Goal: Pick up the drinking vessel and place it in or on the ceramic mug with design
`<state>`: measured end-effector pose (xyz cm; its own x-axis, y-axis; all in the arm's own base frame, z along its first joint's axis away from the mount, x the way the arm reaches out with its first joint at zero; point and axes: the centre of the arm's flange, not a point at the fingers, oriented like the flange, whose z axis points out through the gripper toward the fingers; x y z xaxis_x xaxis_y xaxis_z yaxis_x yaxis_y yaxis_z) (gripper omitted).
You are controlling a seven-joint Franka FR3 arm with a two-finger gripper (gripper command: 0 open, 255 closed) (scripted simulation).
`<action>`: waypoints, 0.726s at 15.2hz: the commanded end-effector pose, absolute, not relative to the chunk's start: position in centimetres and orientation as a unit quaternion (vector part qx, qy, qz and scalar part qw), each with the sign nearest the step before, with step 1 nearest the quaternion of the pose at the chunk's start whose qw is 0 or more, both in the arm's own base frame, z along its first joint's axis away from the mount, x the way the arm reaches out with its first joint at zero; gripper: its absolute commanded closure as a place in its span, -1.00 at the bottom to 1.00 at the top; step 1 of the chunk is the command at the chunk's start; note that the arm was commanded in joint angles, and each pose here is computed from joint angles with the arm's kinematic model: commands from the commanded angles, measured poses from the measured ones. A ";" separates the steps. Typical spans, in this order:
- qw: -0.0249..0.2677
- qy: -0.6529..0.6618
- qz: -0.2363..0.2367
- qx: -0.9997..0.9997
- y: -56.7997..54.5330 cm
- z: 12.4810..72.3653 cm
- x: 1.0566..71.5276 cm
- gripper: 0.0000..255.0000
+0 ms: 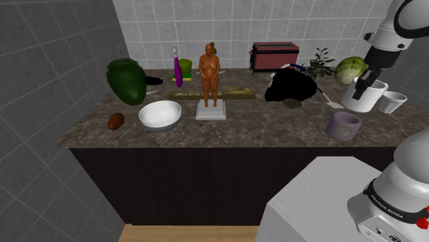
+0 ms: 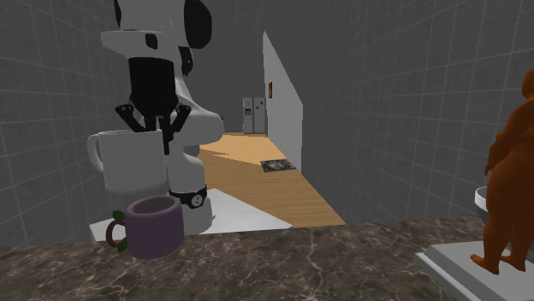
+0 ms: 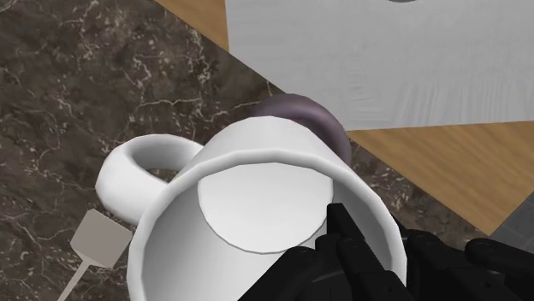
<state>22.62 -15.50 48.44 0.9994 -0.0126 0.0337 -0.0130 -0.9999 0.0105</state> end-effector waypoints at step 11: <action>0.006 -0.006 0.017 1.000 -15.6 44.4 22.6 1.00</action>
<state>22.59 -15.61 44.52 0.9993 -0.0126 0.0363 -0.0130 -0.9998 0.0126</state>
